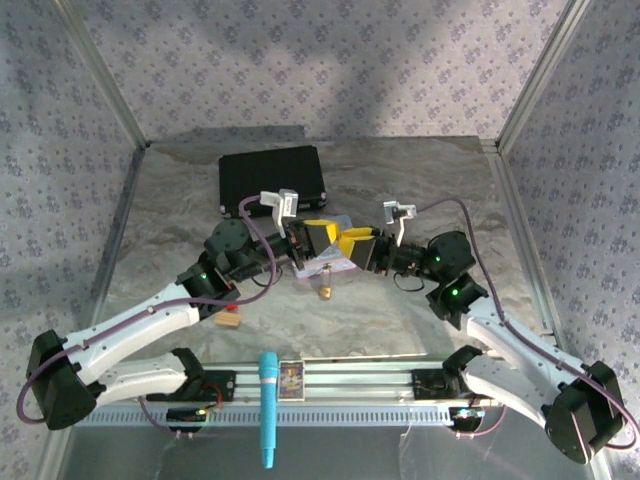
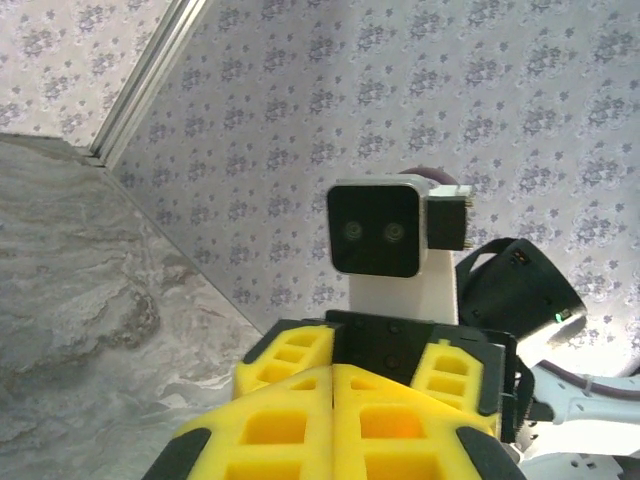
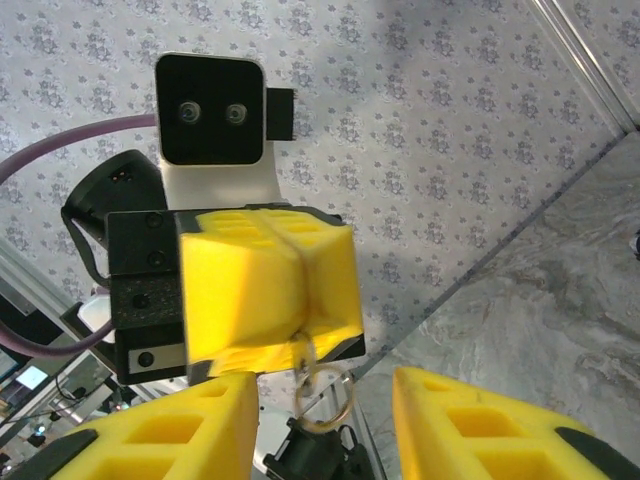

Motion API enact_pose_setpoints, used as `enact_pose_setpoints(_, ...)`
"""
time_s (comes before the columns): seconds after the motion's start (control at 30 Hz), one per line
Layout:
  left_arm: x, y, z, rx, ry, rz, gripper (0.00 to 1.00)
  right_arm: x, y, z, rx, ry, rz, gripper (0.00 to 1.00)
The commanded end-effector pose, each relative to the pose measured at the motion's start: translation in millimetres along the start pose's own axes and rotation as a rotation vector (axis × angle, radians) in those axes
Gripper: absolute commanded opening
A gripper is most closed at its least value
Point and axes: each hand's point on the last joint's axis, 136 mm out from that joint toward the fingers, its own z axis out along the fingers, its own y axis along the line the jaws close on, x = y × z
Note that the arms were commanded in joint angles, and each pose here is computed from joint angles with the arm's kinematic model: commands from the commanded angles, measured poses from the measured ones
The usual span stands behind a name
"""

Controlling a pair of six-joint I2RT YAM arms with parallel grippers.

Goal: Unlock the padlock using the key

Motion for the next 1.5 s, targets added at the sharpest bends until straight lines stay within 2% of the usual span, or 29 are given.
enact_pose_setpoints(0.0, -14.8, -26.5, 2.2, 0.083, -0.030, 0.021, 0.00, -10.2, 10.3, 1.0, -0.035, -0.032, -0.049, 0.35)
enact_pose_setpoints(0.17, -12.2, -23.7, 2.8, 0.070, -0.024, 0.015, 0.00, -12.4, 12.1, 0.8, -0.040, -0.042, -0.047, 0.30)
enact_pose_setpoints(0.23, -10.9, -22.6, 3.3, 0.069, -0.022, 0.010, 0.00, -11.7, 11.4, 1.1, -0.040, -0.039, -0.047, 0.20)
enact_pose_setpoints(0.37, -10.4, -21.0, 3.0, 0.061, -0.022, 0.010, 0.00, -8.3, 8.9, 2.6, -0.040, -0.030, -0.035, 0.19)
enact_pose_setpoints(0.4, -10.5, -20.5, 2.6, 0.057, -0.023, 0.008, 0.00, -8.2, 9.4, 2.3, -0.041, -0.031, -0.037, 0.16)
enact_pose_setpoints(0.47, -10.2, -18.9, 2.7, 0.049, -0.022, 0.007, 0.00, -7.5, 9.3, 2.3, -0.041, -0.030, -0.034, 0.00)
enact_pose_setpoints(0.7, -12.3, -4.2, 1.1, -0.022, -0.054, -0.031, 0.01, -4.8, 0.8, -1.4, -0.002, -0.039, -0.020, 0.00)
enact_pose_setpoints(0.73, -14.4, 0.5, -0.8, -0.047, -0.072, -0.034, 0.23, -3.6, -1.9, -2.0, 0.006, -0.039, -0.017, 0.00)
enact_pose_setpoints(0.8, -18.4, 9.9, -6.2, -0.098, -0.109, -0.039, 0.74, -1.8, -7.5, -3.2, 0.027, -0.045, -0.011, 0.00)
enact_pose_setpoints(0.83, -20.6, 15.7, -9.8, -0.129, -0.132, -0.041, 0.91, -1.1, -10.2, -4.1, 0.041, -0.046, -0.012, 0.00)
enact_pose_setpoints(0.87, -22.4, 21.0, -13.9, -0.158, -0.152, -0.045, 0.99, -0.1, -13.9, -4.9, 0.058, -0.045, -0.009, 0.00)
enact_pose_setpoints(0.97, -23.8, 42.5, -26.0, -0.279, -0.186, -0.061, 1.00, 4.0, -25.4, -8.2, 0.121, -0.037, -0.010, 0.00)
enact_pose_setpoints(1.07, -14.3, 70.5, -37.3, -0.440, -0.161, -0.080, 1.00, 7.8, -38.2, -11.8, 0.188, -0.025, -0.007, 0.00)
enact_pose_setpoints(1.13, -3.4, 86.8, -42.9, -0.525, -0.126, -0.081, 0.92, 14.5, -48.6, -14.6, 0.238, -0.004, 0.005, 0.00)
enact_pose_setpoints(1.27, 18.5, 105.0, -46.0, -0.593, -0.053, -0.084, 0.83, 26.5, -73.7, -25.7, 0.341, 0.001, 0.045, 0.00)
enact_pose_setpoints(1.37, 41.1, 129.3, -52.5, -0.727, 0.045, -0.085, 0.78, 36.4, -95.0, -39.1, 0.436, -0.007, 0.071, 0.00)
enact_pose_setpoints(1.47, 73.7, 139.2, -45.7, -0.779, 0.224, -0.024, 0.75, 44.8, -112.7, -53.5, 0.524, -0.012, 0.096, 0.00)
